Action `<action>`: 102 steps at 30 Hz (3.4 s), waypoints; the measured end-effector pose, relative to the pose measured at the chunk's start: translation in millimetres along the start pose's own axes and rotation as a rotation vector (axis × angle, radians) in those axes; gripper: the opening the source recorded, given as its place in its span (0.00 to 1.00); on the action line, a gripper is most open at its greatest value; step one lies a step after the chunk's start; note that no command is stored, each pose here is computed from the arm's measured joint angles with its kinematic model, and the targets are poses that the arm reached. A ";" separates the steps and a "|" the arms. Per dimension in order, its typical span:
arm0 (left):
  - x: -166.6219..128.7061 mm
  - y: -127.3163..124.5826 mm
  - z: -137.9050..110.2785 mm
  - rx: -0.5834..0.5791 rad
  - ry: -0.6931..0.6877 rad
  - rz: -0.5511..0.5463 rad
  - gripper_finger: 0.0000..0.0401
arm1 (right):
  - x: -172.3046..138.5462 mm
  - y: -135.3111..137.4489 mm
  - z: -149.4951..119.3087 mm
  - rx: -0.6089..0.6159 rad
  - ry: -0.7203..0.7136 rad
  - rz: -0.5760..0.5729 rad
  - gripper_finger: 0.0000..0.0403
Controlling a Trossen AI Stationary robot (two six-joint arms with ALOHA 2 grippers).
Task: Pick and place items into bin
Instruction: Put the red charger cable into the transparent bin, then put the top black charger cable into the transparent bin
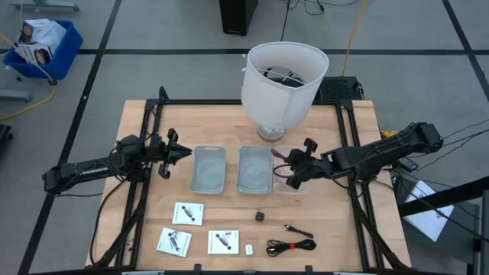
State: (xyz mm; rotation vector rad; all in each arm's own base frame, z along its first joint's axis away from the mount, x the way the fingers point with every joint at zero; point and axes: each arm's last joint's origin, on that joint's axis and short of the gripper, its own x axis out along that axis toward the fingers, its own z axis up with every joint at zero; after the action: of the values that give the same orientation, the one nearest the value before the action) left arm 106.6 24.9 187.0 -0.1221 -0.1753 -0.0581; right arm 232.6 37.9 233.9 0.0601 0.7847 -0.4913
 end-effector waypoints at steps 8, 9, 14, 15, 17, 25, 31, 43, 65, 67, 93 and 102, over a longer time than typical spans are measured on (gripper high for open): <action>0.0 0.0 0.1 0.000 -0.001 0.000 0.12 | 25.7 -13.9 -28.6 0.063 0.062 -0.029 0.04; 0.0 0.0 0.2 0.001 -0.002 0.000 0.12 | 27.6 -14.9 -31.5 0.070 0.072 -0.026 0.04; 0.0 0.0 0.2 0.001 -0.002 0.000 0.12 | 32.2 -16.6 -36.9 0.090 0.090 0.003 0.04; 0.0 0.0 0.2 0.001 -0.002 0.000 0.12 | 32.2 -16.5 -37.0 0.090 0.092 0.006 0.04; 0.0 0.0 0.2 0.001 -0.002 0.000 0.12 | 32.1 -16.4 -36.8 0.091 0.091 0.009 0.04; 0.0 0.0 0.2 0.001 -0.002 0.000 0.12 | 32.3 -15.4 -37.0 0.095 0.108 0.048 0.04; 0.0 0.0 0.2 0.001 -0.002 0.000 0.12 | 32.2 -15.4 -37.0 0.096 0.109 0.049 0.07; 0.0 0.0 0.2 0.001 -0.002 0.000 0.12 | 32.9 -16.2 -36.7 0.141 0.109 0.044 0.15; -0.1 -0.5 2.6 0.000 -0.026 -0.004 0.12 | 39.4 -31.3 -37.7 0.375 0.196 0.015 0.01; -0.1 -0.5 2.6 0.000 -0.026 -0.004 0.12 | 39.6 -30.8 -36.8 0.380 0.188 0.024 0.01; 0.0 -0.4 2.2 0.001 -0.022 -0.005 0.12 | -23.9 -11.4 16.5 0.143 -0.106 0.319 0.39; 0.0 0.0 -0.4 -0.017 0.003 -0.002 0.12 | -59.6 58.0 4.1 -0.016 -0.143 0.469 0.37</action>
State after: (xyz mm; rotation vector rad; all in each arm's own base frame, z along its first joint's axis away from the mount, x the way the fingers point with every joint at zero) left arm 106.6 24.8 186.7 -0.1389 -0.1720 -0.0613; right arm 225.3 112.3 270.6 0.1870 0.6086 -0.0434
